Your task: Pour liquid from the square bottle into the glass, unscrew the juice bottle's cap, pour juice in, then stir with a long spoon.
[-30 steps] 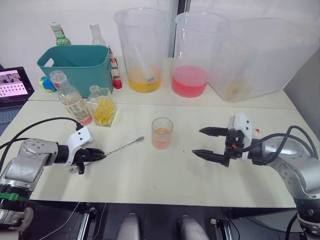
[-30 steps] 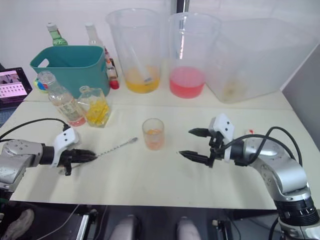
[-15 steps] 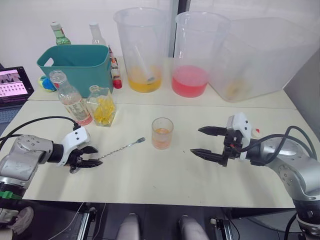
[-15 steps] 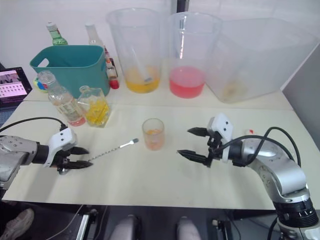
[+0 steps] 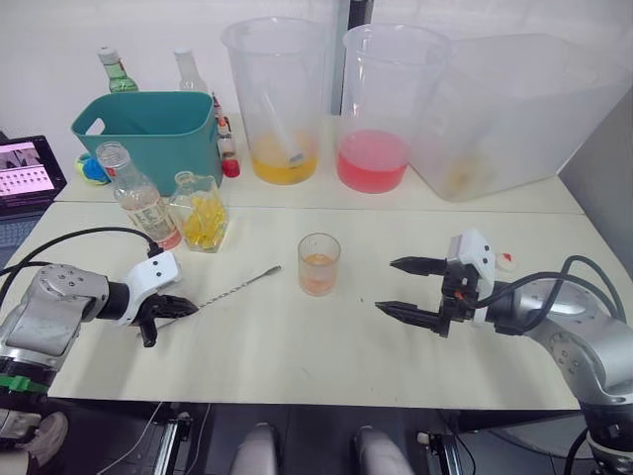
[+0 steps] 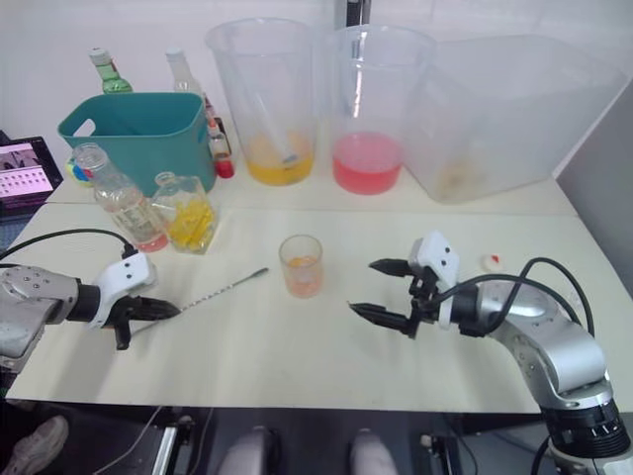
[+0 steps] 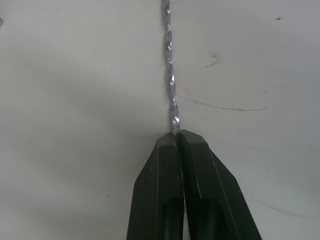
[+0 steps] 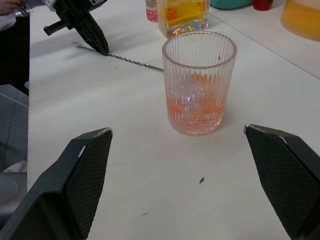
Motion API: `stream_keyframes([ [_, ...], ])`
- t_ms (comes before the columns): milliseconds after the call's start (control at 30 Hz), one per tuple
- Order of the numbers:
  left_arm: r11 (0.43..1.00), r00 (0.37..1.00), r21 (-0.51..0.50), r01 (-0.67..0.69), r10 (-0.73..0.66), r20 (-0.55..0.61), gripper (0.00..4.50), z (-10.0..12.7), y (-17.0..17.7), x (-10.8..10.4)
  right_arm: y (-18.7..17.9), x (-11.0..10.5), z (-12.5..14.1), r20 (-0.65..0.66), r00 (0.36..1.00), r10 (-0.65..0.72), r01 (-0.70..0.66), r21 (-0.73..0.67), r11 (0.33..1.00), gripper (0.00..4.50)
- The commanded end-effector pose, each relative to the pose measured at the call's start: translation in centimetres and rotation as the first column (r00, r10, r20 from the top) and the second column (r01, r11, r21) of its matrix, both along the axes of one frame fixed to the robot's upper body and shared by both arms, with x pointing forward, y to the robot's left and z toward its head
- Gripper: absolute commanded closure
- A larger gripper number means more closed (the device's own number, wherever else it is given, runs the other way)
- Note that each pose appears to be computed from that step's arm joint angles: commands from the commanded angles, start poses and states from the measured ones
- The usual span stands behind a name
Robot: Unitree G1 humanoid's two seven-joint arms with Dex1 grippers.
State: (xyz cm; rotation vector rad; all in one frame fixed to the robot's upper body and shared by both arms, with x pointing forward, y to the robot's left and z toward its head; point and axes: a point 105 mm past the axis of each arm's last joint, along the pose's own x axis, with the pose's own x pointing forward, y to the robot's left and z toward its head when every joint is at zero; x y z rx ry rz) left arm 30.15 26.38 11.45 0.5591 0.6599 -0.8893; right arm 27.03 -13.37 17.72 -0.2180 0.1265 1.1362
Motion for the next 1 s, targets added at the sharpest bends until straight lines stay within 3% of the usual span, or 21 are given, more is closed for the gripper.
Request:
stream_keyframes([
  [33,0.994,0.996,-0.077,-0.083,0.086,0.037,4.45,1.4,0.6,0.6,-0.2,-0.7,3.0,0.077,0.997,0.018,-0.023,0.061,0.998,0.00],
  [200,0.960,0.986,-0.278,-0.045,0.087,0.144,4.45,6.6,-1.2,0.6,0.3,-1.0,5.9,0.086,0.996,0.028,-0.045,0.205,0.978,0.00],
  [333,0.893,0.952,-0.432,0.126,0.013,0.305,4.45,11.9,-4.6,0.3,1.0,-1.1,7.4,0.023,0.998,0.052,-0.056,0.299,0.953,0.00],
  [433,0.835,0.922,-0.501,0.225,-0.015,0.388,4.45,14.4,-7.3,0.2,2.0,-0.8,8.1,0.023,0.997,0.068,-0.072,0.358,0.931,0.00],
  [667,0.786,0.890,-0.550,0.284,-0.003,0.456,4.45,15.3,-11.6,-0.2,6.4,1.4,8.0,-0.107,0.994,0.023,0.041,0.554,0.832,0.00],
  [767,0.783,0.888,-0.546,0.299,-0.019,0.460,4.45,14.7,-12.6,-0.2,7.5,3.4,8.8,-0.237,0.972,-0.006,0.175,0.702,0.690,0.00],
  [1000,0.783,0.891,-0.539,0.310,-0.042,0.452,4.45,14.0,-13.6,-0.4,8.2,4.1,10.5,-0.304,0.952,0.038,0.231,0.794,0.562,0.00],
])
